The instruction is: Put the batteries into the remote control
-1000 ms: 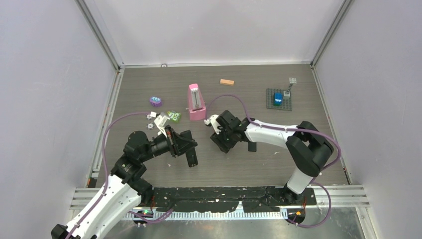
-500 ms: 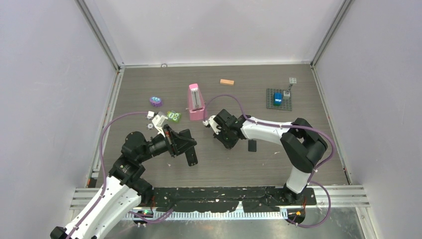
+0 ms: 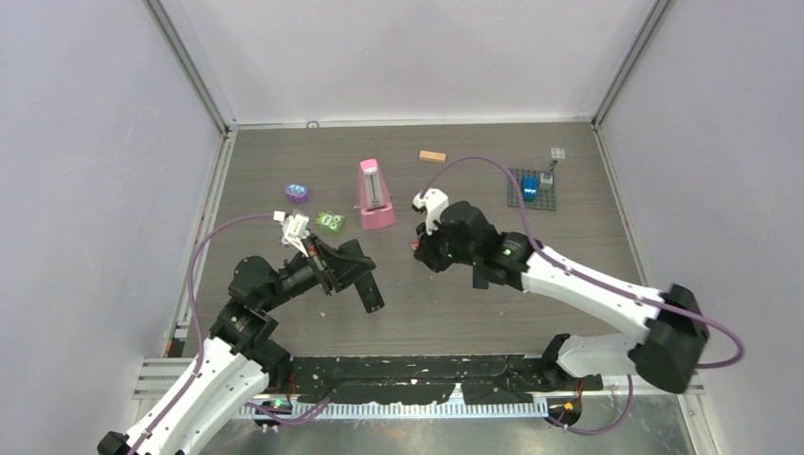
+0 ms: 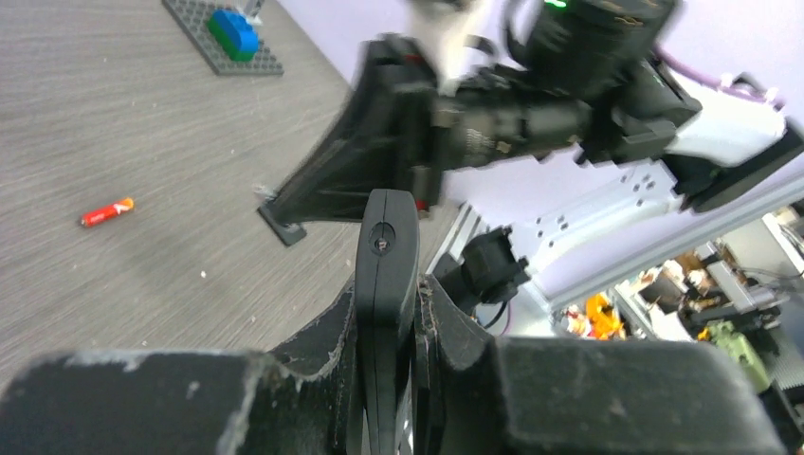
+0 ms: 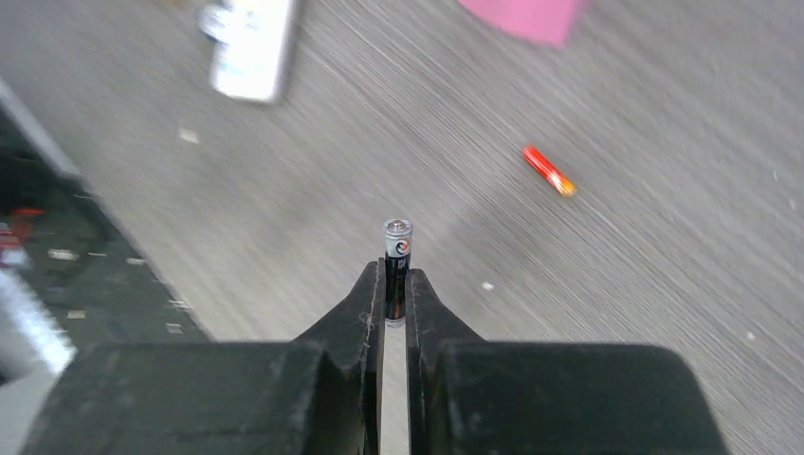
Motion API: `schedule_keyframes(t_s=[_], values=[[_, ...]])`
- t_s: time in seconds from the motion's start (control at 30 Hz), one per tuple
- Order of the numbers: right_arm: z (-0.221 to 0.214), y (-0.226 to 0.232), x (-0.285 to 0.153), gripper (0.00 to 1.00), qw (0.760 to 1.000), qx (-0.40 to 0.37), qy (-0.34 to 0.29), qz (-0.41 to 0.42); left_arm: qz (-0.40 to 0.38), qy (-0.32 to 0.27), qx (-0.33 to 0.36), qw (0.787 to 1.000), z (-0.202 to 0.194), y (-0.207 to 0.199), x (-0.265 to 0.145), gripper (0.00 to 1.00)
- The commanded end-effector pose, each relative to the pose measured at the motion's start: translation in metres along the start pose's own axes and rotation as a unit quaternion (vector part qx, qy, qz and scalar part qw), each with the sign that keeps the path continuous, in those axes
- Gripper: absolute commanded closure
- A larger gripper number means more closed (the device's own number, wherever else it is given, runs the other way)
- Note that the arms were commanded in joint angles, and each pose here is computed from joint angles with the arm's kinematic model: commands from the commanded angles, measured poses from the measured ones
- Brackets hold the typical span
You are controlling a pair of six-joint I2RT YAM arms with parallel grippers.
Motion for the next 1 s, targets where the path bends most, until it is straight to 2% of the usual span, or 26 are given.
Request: schedule_keyframes(t_s=[0.0, 0.2, 0.37, 0.67, 0.97], values=[[0.053, 0.049, -0.048, 0.94, 0.988, 0.049, -0.142, 0.037, -0.012, -0.088, -0.027, 0.996, 0.039, -0.014, 0.004, 1.00], [0.081, 0.092, -0.112, 0.95, 0.960, 0.093, -0.237, 0.116, 0.000, -0.109, -0.066, 0.992, 0.055, -0.017, 0.006, 1.00], [0.087, 0.130, -0.132, 0.94, 0.950, 0.089, -0.248, 0.167, -0.027, -0.118, -0.117, 0.986, 0.061, -0.024, 0.010, 1.00], [0.078, 0.170, -0.119, 0.94, 0.958, 0.054, -0.235, 0.156, -0.059, -0.129, -0.161, 0.977, 0.060, -0.029, 0.011, 1.00], [0.078, 0.167, -0.111, 0.94, 0.965, 0.015, -0.240, 0.110, -0.085, -0.115, -0.163, 0.976, 0.059, -0.037, 0.011, 1.00]])
Point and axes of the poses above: each gripper's point midway between its finger pads, its own x axis out along the fingers, its own y axis along the line the jaws close on, z = x × y, the point moved 3 cm from there along -x, back along the fingers, and after that the axes turned 9 degrees about x, right-handed, at the moved point
